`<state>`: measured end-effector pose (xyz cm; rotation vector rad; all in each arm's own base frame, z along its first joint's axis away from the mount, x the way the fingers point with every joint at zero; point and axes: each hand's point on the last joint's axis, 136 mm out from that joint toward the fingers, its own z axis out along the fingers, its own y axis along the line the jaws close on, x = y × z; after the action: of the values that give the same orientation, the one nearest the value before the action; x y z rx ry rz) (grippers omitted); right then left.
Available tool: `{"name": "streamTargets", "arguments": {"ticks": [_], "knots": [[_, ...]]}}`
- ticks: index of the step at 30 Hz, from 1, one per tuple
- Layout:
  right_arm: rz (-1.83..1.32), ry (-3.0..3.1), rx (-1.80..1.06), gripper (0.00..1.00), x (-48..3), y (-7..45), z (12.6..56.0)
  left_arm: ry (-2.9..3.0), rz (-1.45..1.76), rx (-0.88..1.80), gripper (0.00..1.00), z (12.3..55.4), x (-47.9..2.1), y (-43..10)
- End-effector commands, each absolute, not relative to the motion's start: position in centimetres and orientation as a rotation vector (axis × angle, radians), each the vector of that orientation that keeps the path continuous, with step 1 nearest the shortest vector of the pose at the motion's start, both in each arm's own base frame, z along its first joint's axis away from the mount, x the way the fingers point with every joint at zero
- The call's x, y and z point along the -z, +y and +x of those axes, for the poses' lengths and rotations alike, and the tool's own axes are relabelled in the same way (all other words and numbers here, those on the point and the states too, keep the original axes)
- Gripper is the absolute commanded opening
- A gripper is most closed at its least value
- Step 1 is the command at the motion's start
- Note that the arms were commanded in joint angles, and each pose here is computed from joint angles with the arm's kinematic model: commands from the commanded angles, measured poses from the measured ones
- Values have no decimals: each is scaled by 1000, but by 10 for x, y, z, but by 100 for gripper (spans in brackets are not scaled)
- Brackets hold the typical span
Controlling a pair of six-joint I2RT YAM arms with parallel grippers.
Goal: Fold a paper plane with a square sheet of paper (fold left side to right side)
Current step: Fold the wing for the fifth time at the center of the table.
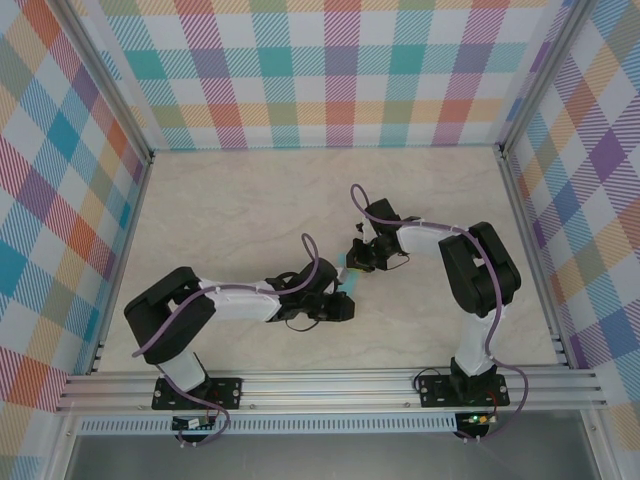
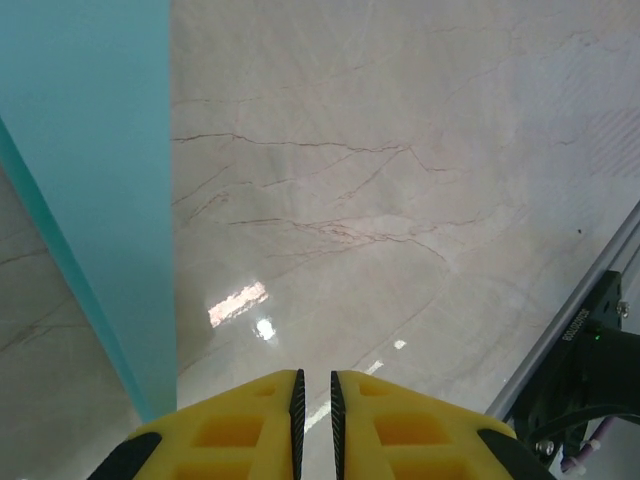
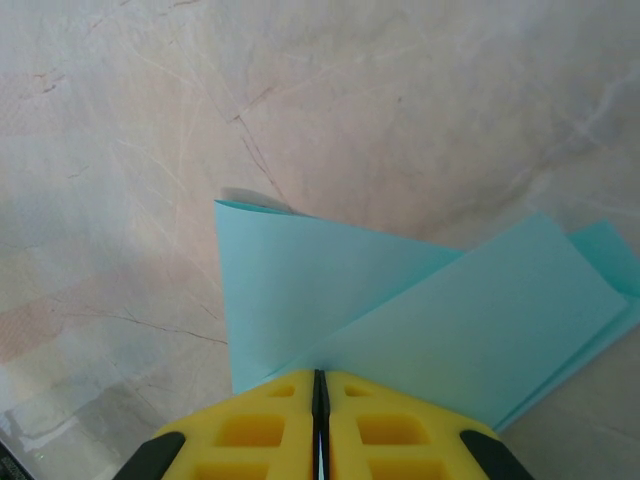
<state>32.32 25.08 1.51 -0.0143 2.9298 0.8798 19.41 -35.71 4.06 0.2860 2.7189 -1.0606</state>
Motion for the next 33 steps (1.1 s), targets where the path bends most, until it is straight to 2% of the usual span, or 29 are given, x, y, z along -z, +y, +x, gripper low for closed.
{"name": "streamTargets", "arguments": {"ticks": [1, 10, 17, 33], "knots": [[2, 2979, -729, 10, 5, 233, 324, 2689, 304, 1076, 17, 201, -43, -361], [-2, 2982, -727, 10, 6, 233, 324, 2685, 273, 1094, 17, 201, -40, -358], [-5, 2981, -727, 10, 6, 233, 324, 2642, 261, 1103, 17, 210, -58, -351], [-7, 2989, -719, 11, 7, 233, 324, 2701, 263, 1155, 17, 204, -37, -354]]}}
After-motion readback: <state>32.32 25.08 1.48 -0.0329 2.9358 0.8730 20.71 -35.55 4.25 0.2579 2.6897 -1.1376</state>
